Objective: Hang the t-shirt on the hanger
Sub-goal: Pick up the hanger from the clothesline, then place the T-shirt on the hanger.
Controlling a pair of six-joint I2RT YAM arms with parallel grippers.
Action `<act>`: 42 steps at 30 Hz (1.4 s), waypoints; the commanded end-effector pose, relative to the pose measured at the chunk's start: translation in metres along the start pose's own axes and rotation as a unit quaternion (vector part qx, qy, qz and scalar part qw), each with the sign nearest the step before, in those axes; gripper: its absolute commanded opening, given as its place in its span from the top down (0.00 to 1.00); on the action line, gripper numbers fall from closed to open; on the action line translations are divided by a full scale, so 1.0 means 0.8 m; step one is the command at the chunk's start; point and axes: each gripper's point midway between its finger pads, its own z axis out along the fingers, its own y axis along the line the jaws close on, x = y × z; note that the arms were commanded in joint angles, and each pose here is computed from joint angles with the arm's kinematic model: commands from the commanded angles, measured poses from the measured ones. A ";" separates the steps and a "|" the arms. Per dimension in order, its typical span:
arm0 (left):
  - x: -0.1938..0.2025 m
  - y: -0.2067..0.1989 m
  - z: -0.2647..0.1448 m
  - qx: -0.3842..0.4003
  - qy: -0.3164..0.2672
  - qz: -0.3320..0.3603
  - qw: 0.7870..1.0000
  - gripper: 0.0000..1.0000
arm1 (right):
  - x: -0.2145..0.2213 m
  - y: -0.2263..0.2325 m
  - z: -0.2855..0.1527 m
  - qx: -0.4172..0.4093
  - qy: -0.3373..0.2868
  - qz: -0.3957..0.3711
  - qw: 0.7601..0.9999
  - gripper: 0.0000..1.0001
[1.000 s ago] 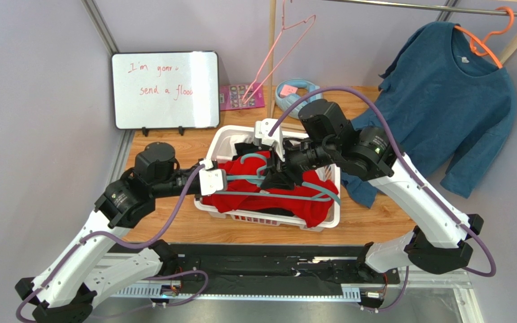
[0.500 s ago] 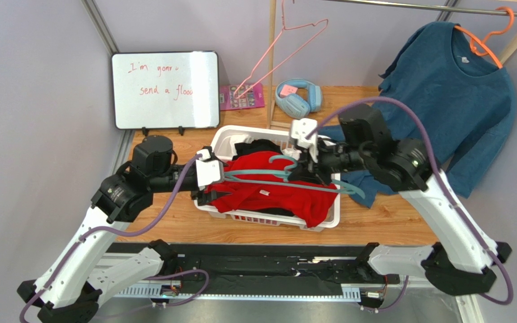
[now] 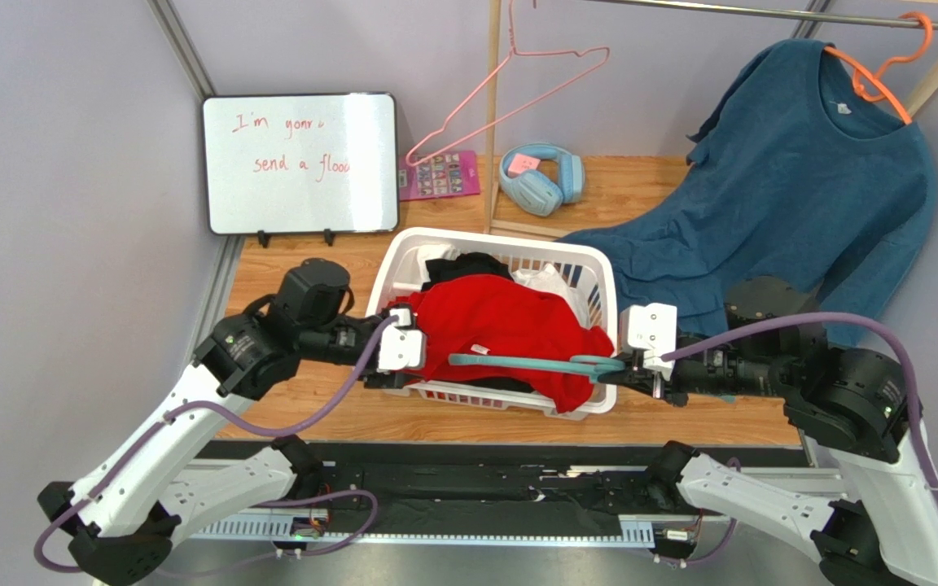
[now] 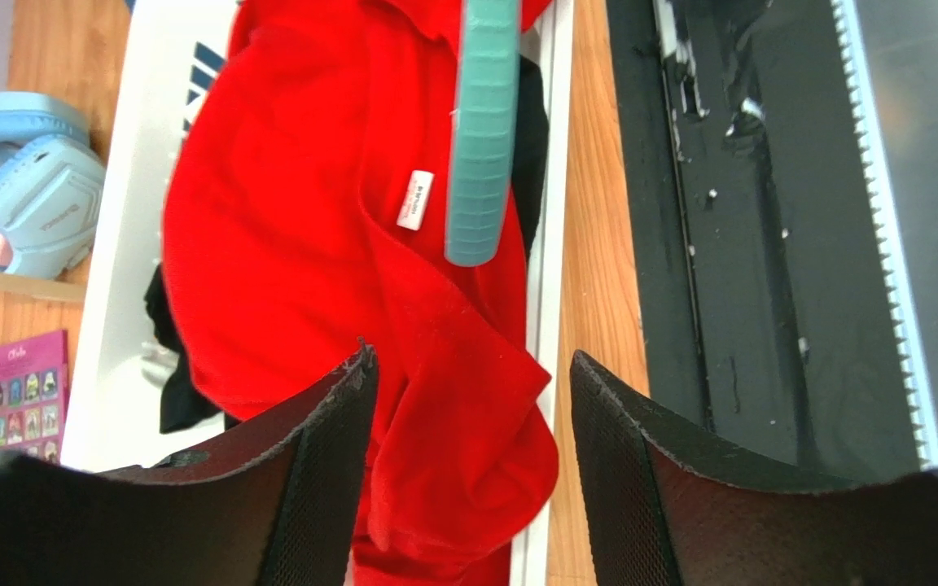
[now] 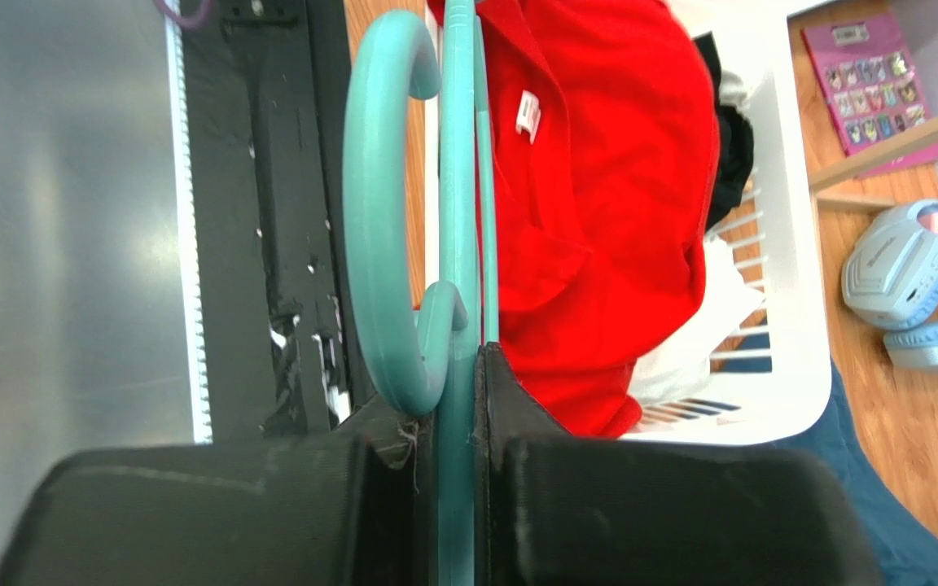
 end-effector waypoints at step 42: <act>-0.033 0.050 0.002 -0.084 -0.003 0.074 0.994 1.00 | -0.019 -0.058 0.073 0.038 -0.037 -0.049 0.997 1.00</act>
